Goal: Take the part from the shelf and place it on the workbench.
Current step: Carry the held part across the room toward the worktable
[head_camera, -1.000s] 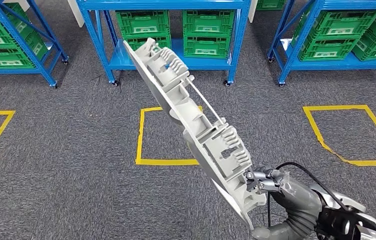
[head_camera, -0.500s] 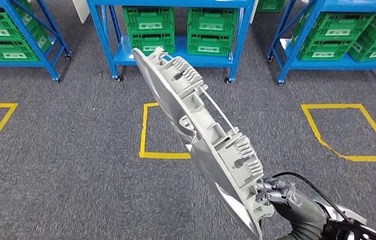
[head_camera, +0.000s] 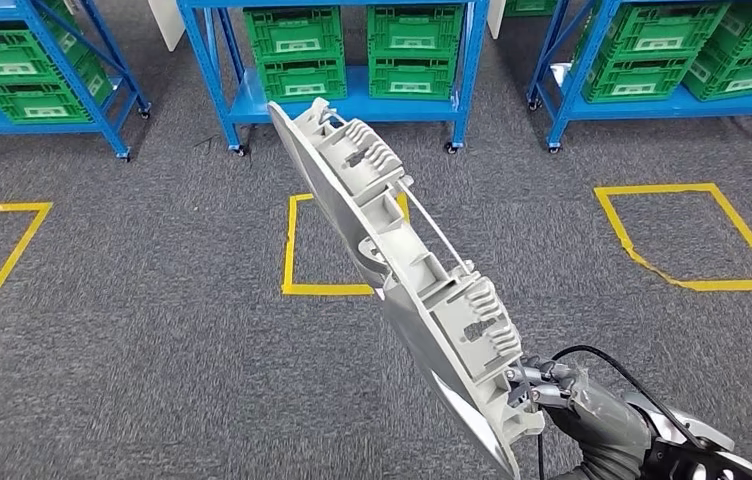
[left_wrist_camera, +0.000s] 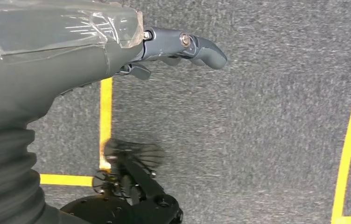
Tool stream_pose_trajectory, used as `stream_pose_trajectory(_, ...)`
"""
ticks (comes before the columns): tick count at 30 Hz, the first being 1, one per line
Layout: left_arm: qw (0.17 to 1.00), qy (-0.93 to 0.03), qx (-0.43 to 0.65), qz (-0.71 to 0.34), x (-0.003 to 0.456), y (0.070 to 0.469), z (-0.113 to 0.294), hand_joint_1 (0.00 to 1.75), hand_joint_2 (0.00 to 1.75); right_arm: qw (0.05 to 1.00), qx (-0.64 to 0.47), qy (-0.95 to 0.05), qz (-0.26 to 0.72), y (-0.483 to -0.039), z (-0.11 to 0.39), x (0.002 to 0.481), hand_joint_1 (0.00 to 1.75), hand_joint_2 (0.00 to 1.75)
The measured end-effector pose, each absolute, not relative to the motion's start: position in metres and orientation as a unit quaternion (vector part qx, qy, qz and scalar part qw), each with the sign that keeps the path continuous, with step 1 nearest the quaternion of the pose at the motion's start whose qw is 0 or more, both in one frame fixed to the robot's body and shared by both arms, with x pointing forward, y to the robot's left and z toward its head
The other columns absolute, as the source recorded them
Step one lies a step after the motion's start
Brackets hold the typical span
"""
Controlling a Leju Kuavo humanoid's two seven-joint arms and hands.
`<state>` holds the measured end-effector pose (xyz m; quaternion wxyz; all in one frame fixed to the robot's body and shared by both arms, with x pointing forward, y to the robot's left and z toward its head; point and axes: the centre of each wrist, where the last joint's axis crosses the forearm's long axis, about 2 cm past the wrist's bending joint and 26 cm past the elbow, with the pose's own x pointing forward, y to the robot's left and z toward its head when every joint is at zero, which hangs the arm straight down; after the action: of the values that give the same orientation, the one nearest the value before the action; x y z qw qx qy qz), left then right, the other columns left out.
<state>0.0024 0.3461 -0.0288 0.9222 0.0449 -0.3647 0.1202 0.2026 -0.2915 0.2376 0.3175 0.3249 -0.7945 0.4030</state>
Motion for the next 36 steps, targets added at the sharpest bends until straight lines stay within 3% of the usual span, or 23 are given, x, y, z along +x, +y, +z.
stream_pose_trajectory(36, 0.910, -0.387, 0.049, 0.141, 0.009, 0.348, -0.022, 0.00, 1.75, 0.284, 0.295, -0.786, 0.463, -0.278, 0.263, 0.222, 1.73, 1.75)
